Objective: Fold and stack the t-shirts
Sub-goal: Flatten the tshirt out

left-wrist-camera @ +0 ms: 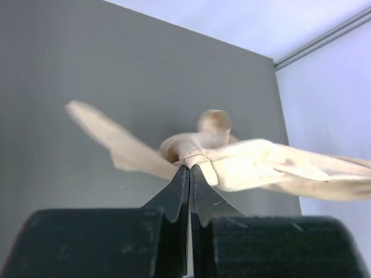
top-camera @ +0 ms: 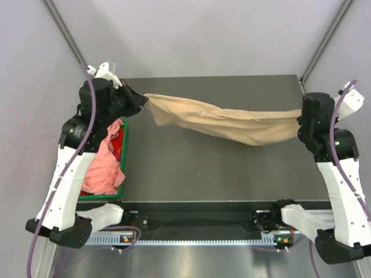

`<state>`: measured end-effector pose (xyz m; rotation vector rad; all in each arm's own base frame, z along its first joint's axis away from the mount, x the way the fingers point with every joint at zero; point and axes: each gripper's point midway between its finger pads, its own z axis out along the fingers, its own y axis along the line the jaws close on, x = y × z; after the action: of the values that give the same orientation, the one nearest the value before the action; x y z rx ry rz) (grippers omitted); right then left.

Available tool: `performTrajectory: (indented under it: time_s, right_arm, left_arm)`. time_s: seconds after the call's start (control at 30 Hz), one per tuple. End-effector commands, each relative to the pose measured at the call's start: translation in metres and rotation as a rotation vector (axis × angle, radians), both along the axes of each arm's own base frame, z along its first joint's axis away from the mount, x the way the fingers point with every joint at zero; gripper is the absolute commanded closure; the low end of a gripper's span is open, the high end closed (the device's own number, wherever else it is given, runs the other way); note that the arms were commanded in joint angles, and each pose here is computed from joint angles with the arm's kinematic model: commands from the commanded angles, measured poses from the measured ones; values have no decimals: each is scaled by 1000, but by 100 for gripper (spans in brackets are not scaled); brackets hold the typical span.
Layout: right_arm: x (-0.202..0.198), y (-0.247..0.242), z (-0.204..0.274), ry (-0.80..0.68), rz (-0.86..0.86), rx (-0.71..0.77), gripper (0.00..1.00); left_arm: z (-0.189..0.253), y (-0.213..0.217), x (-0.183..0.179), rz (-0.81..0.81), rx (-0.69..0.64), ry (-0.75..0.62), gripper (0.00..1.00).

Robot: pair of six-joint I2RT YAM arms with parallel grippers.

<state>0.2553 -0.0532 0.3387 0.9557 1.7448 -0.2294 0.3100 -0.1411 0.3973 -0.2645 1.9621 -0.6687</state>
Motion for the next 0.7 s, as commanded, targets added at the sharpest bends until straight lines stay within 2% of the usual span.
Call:
performTrajectory:
  time_s: [0.0,0.13,0.23,0.3,0.33,0.37,0.4,0.43,0.47,0.5,0.53,0.57,0.6,0.63,0.67]
  right_arm:
    - [17,-7,22,52,50,-139,100]
    - [49,-9,56,41,38,-177,100]
    - [102,2,54,27,91,-199,100]
    - [144,20,27,61,194,-204,100]
    - [166,27,25,26,237,-225,100]
    - [190,35,2,60,274,-227,100]
    - [206,46,-9,69,341,-235,100]
    - [225,53,-7,32,365,-240,100]
    - [249,59,-37,86,400,-243,100]
    - [265,70,-46,99,470,-254,100]
    - [283,77,-35,63,497,-257,100]
    - [306,86,-73,129,539,-251,100]
    - [319,98,-83,141,609,-247,99]
    - [331,104,-71,126,633,-245,95]
    - [345,109,-107,194,652,-227,88]
  left_arm:
    - [-15,2,-3,20,6,81,100]
    - [-42,8,16,76,60,149,100]
    - [-73,4,36,94,83,189,100]
    - [-108,-1,51,93,103,252,100]
    - [-117,-5,61,85,99,259,100]
    - [-132,-8,68,81,109,285,100]
    - [-159,-10,80,79,120,347,100]
    - [-170,-13,90,71,116,357,100]
    - [-181,-16,97,54,108,381,100]
    - [-210,-13,110,61,114,442,100]
    - [-221,-15,117,43,99,466,100]
    - [-223,-16,129,44,94,465,100]
    - [-250,-11,139,45,125,515,100]
    - [-258,-8,146,44,145,533,99]
    - [-251,0,154,62,188,542,84]
